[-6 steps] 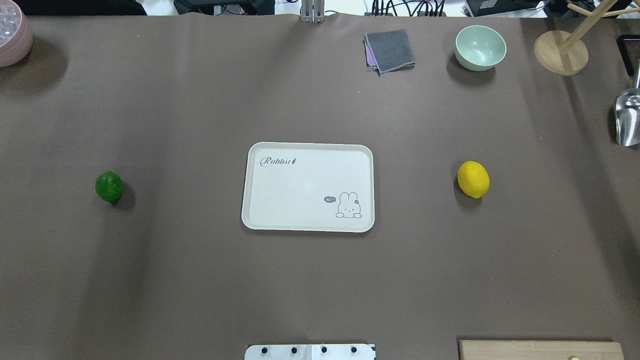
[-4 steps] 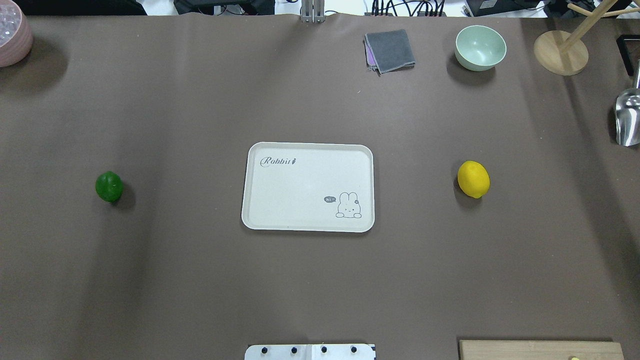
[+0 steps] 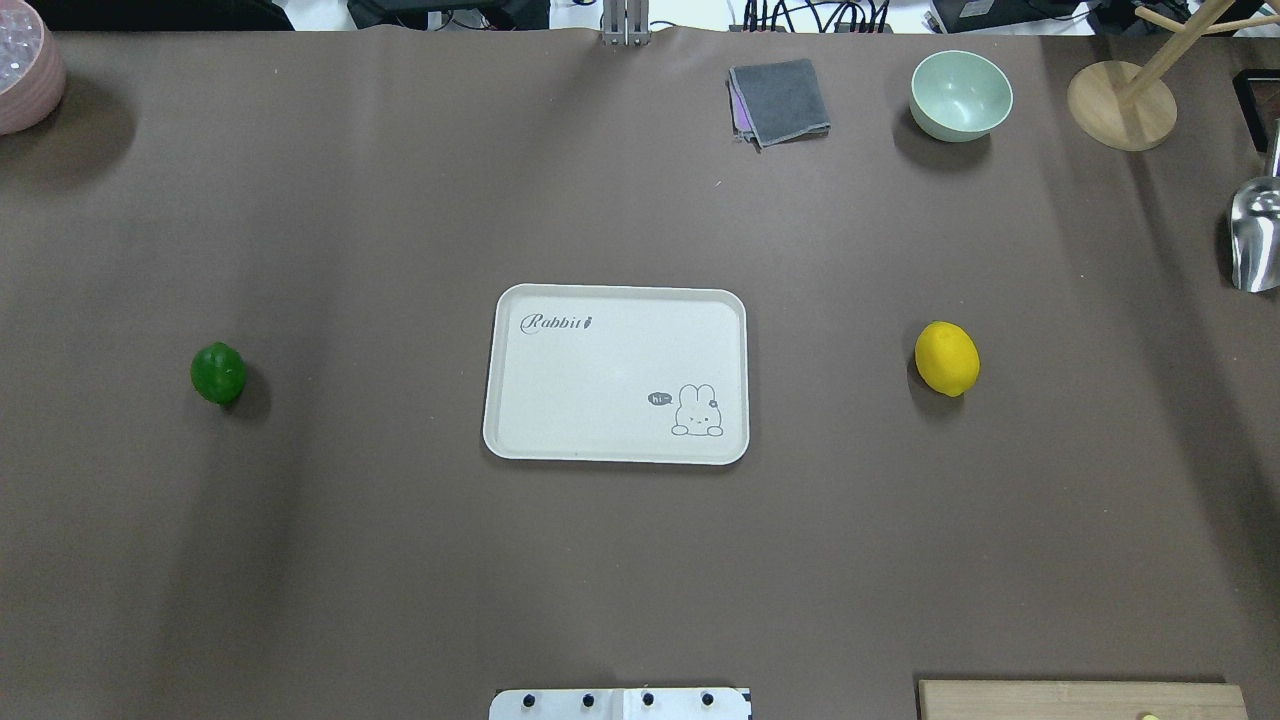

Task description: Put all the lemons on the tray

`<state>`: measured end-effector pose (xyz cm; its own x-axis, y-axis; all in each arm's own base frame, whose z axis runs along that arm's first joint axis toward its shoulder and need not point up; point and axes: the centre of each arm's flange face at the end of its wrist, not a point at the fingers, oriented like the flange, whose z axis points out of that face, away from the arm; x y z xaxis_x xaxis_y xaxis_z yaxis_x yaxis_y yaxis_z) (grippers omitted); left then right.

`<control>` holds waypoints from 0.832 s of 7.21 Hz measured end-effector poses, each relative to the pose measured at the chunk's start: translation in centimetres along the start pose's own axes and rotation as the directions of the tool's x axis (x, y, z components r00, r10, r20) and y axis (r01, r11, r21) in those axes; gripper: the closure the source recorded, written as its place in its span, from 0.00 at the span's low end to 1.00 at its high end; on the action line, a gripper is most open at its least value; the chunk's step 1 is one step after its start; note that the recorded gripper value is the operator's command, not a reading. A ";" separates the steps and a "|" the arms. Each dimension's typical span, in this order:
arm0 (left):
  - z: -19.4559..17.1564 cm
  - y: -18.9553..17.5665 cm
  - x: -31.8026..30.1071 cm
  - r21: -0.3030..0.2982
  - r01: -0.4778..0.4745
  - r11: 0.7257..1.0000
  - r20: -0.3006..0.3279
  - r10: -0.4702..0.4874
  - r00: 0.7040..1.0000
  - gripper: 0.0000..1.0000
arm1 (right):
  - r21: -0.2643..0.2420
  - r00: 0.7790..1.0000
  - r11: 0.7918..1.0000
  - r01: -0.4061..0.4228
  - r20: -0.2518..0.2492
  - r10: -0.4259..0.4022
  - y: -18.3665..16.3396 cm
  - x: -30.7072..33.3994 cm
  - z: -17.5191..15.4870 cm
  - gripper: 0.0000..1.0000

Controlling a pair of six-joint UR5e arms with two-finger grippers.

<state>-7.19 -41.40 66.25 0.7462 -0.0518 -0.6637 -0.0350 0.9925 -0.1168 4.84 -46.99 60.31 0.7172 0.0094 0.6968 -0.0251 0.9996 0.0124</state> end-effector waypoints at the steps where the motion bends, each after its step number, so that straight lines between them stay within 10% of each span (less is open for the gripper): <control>1: -0.2 -0.5 1.0 -0.001 0.028 1.000 -0.016 -0.028 0.999 0.02 | -0.005 1.000 1.000 0.020 0.007 -0.020 -0.5 -1.2 0.3 0.01; 6: -1.2 -5.5 16.0 -0.038 0.122 0.992 -0.071 -0.125 0.990 0.02 | -0.055 0.986 0.989 0.141 0.094 -0.135 -5.9 -17.4 3.2 0.01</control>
<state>4.13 -47.81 55.41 0.6959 -0.1829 -0.6945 0.0313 0.9738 -0.2251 -9.74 -53.12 50.39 0.6457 -0.1283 0.7528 0.1141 0.9909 0.0710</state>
